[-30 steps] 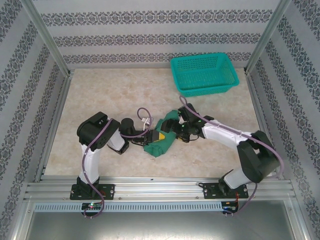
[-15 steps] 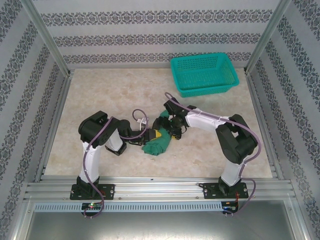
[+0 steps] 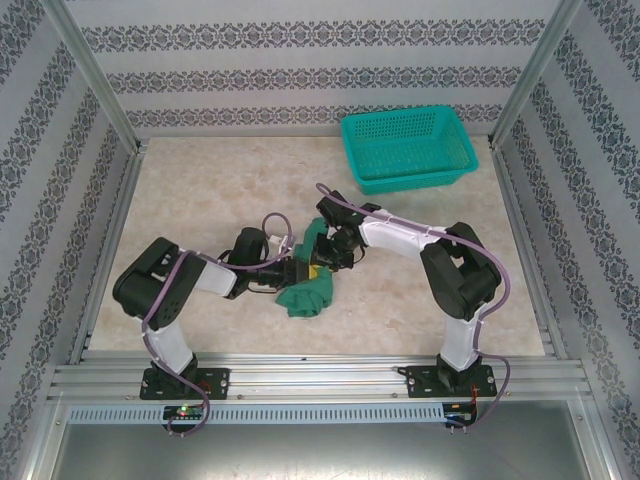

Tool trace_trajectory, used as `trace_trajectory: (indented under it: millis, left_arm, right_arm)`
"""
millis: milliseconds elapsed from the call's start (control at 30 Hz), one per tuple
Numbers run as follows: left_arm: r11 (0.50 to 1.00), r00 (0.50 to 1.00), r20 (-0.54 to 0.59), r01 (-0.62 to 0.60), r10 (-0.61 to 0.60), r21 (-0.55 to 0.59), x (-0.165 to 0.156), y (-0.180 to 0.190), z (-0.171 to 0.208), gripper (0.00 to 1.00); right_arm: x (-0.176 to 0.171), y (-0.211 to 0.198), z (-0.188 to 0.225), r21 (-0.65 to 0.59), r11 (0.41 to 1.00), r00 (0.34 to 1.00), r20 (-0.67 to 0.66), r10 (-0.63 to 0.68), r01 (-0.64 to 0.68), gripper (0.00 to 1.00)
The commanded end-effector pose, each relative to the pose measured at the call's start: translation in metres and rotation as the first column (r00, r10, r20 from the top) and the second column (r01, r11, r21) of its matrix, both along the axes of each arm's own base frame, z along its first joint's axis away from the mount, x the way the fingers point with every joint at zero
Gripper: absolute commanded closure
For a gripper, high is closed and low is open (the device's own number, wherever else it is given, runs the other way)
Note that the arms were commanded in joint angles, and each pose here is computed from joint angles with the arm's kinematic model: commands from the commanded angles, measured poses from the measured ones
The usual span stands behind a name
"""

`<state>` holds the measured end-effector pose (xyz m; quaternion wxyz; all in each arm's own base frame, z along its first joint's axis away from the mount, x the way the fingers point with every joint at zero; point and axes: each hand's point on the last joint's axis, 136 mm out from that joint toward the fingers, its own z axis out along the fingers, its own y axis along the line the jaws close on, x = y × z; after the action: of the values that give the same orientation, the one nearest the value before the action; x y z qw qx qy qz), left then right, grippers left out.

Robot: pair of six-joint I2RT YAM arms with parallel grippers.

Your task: Roll up the long pants

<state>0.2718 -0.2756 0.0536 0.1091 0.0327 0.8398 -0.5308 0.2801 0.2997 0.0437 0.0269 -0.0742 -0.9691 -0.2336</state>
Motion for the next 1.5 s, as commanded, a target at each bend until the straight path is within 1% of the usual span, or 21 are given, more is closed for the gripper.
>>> trace_trajectory:
  millis: [0,33,67,100,167,200,233,367,433,500,600,633,667,700,800,1000,1100,1200,1267,1367,1467]
  left_arm:
    - [0.980,0.983,0.123,0.113,-0.134,0.166,-0.020,-0.002,0.012,0.90]
    - [0.977,0.978,0.159,0.104,-0.134,0.188,-0.018,0.000,0.025,0.86]
    - [0.975,0.971,0.204,0.081,-0.124,0.207,-0.013,0.004,0.040,0.80]
    - [0.972,0.968,0.229,0.046,-0.100,0.232,-0.008,0.010,0.054,0.76]
    - [0.972,0.957,0.281,0.002,-0.070,0.235,-0.003,0.019,0.078,0.71]
    - [0.972,0.953,0.298,-0.011,-0.061,0.233,-0.003,0.022,0.088,0.65]
    - [0.973,0.951,0.306,-0.018,-0.055,0.231,-0.004,0.025,0.096,0.62]
    - [0.976,0.950,0.308,-0.016,-0.053,0.216,-0.012,0.029,0.110,0.48]
    - [0.977,0.954,0.299,-0.029,-0.036,0.212,-0.014,0.032,0.107,0.44]
    - [0.973,0.957,0.290,-0.056,-0.012,0.224,-0.014,0.037,0.104,0.39]
    - [0.952,0.953,0.296,-0.148,0.065,0.268,-0.006,0.054,0.097,0.39]
    - [0.950,0.951,0.299,-0.165,0.082,0.264,-0.004,0.058,0.095,0.39]
    - [0.950,0.949,0.303,-0.175,0.092,0.259,-0.002,0.061,0.094,0.40]
    - [0.949,0.948,0.301,-0.183,0.100,0.259,0.000,0.063,0.093,0.43]
    - [0.945,0.949,0.299,-0.184,0.099,0.269,0.006,0.063,0.091,0.47]
    - [0.954,0.967,0.231,-0.165,0.106,0.252,0.025,0.052,0.073,0.47]
    - [0.954,0.978,0.187,-0.139,0.091,0.265,0.034,0.047,0.058,0.49]
    - [0.948,0.982,0.166,-0.140,0.095,0.286,0.041,0.047,0.042,0.51]
    - [0.947,0.983,0.154,-0.137,0.096,0.289,0.043,0.048,0.035,0.52]
    - [0.946,0.984,0.147,-0.138,0.098,0.294,0.046,0.049,0.028,0.53]
    - [0.943,0.986,0.139,-0.133,0.094,0.305,0.049,0.051,0.025,0.55]
  right_arm:
    - [-0.050,-0.035,-0.072,-0.229,0.973,0.987,-0.157,-0.024,-0.013,1.00]
    - [-0.048,-0.037,-0.072,-0.229,0.973,0.988,-0.147,-0.037,0.002,1.00]
    - [-0.046,-0.039,-0.071,-0.222,0.975,0.990,-0.130,-0.049,0.019,1.00]
    - [-0.045,-0.041,-0.069,-0.222,0.975,0.992,-0.114,-0.057,0.030,1.00]
    - [-0.041,-0.047,-0.067,-0.221,0.973,0.994,-0.080,-0.080,0.061,1.00]
    - [-0.040,-0.050,-0.064,-0.210,0.974,0.993,-0.064,-0.095,0.079,1.00]
    - [-0.038,-0.053,-0.063,-0.202,0.975,0.993,-0.047,-0.109,0.098,1.00]
    - [-0.036,-0.065,-0.061,-0.174,0.975,0.990,-0.008,-0.142,0.139,1.00]
    - [-0.035,-0.070,-0.062,-0.159,0.975,0.987,0.001,-0.158,0.156,1.00]
    - [-0.034,-0.072,-0.060,-0.136,0.975,0.985,0.015,-0.172,0.173,1.00]
    - [-0.020,-0.067,-0.038,-0.062,0.978,0.978,0.074,-0.196,0.200,1.00]
    - [-0.013,-0.066,-0.027,-0.039,0.977,0.973,0.100,-0.206,0.210,1.00]
    - [-0.003,-0.063,-0.012,-0.008,0.978,0.970,0.131,-0.207,0.210,1.00]
    - [0.006,-0.061,0.005,0.009,0.979,0.966,0.159,-0.205,0.206,1.00]
    - [0.031,-0.056,0.053,0.048,0.982,0.952,0.242,-0.190,0.184,1.00]
    - [0.087,-0.054,0.129,0.153,0.973,0.916,0.339,-0.215,0.172,1.00]
    - [0.122,-0.066,0.164,0.197,0.963,0.886,0.389,-0.251,0.186,1.00]
    - [0.162,-0.085,0.197,0.267,0.938,0.846,0.426,-0.320,0.220,1.00]
    - [0.188,-0.097,0.211,0.314,0.919,0.827,0.429,-0.363,0.240,1.00]
    - [0.223,-0.111,0.220,0.368,0.891,0.802,0.427,-0.417,0.267,1.00]
    - [0.254,-0.126,0.228,0.390,0.877,0.780,0.439,-0.446,0.281,1.00]
